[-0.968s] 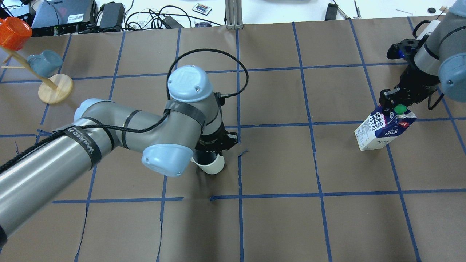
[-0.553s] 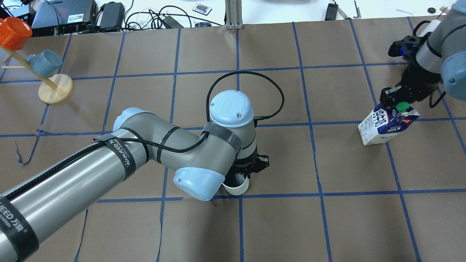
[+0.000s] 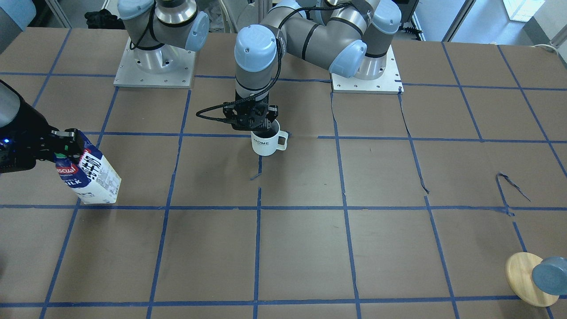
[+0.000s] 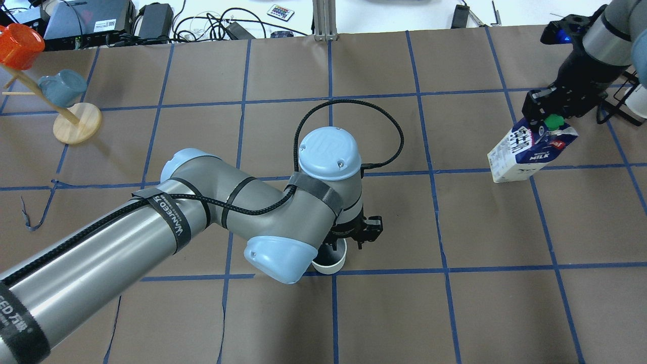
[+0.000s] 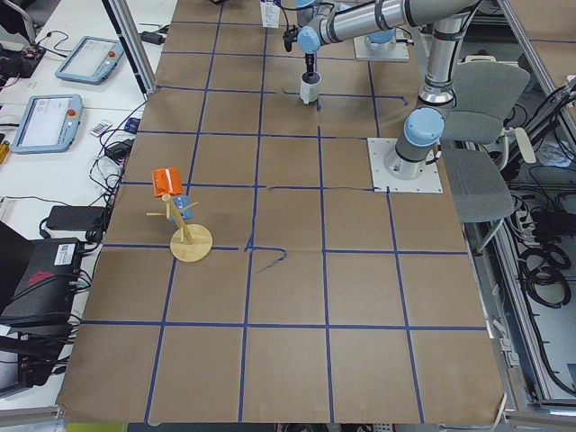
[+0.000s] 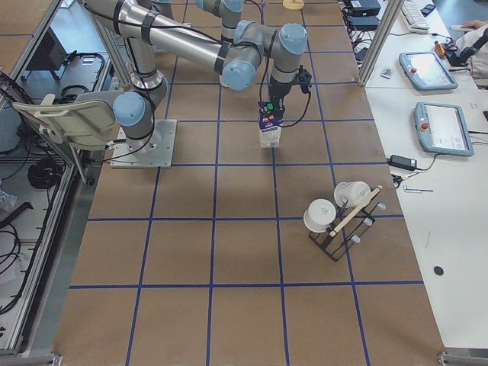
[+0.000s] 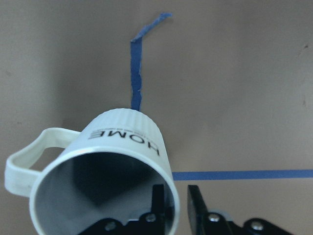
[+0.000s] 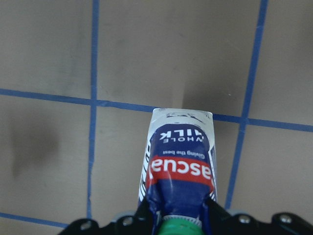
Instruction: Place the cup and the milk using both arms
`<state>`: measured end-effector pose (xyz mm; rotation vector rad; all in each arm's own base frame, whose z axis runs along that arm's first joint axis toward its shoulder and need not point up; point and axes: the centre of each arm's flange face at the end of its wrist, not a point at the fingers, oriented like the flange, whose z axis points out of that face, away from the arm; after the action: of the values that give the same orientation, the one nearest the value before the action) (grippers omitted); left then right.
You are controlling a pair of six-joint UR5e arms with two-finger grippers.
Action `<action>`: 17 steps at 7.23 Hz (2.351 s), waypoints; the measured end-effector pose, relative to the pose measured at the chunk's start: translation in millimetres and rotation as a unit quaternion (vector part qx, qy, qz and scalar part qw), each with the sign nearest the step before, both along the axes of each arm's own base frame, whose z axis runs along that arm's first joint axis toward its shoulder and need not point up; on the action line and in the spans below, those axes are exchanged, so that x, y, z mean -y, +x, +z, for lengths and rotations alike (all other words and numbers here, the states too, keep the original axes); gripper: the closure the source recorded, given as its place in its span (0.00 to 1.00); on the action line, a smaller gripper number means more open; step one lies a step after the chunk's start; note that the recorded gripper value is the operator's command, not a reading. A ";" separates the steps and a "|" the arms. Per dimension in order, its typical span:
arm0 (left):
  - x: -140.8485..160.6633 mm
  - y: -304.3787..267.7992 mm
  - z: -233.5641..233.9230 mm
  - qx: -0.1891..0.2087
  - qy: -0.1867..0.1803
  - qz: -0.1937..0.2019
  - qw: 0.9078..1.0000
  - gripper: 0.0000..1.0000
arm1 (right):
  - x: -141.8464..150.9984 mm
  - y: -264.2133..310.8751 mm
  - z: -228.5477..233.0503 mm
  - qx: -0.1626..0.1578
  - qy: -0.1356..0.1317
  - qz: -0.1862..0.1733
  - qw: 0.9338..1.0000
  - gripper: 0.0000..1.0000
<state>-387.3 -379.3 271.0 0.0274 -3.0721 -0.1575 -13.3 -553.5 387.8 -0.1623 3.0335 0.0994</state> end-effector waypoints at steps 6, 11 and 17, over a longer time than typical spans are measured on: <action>54.2 136.8 148.3 0.021 -0.017 -0.047 0.999 0.00 | -76.3 216.7 -8.8 -0.010 0.063 -0.049 0.997 0.75; 90.4 235.8 221.2 0.021 -0.067 -0.056 0.996 0.00 | -124.0 274.1 -41.8 0.011 0.076 -0.026 0.997 0.75; 104.3 243.3 238.4 0.025 -0.075 -0.007 0.997 0.00 | -135.3 291.4 -66.0 0.008 0.077 -0.012 0.997 0.42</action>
<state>-143.9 -483.6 509.5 0.0021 -3.1245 0.0752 278.2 -418.3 321.9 -0.1126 2.9943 0.3256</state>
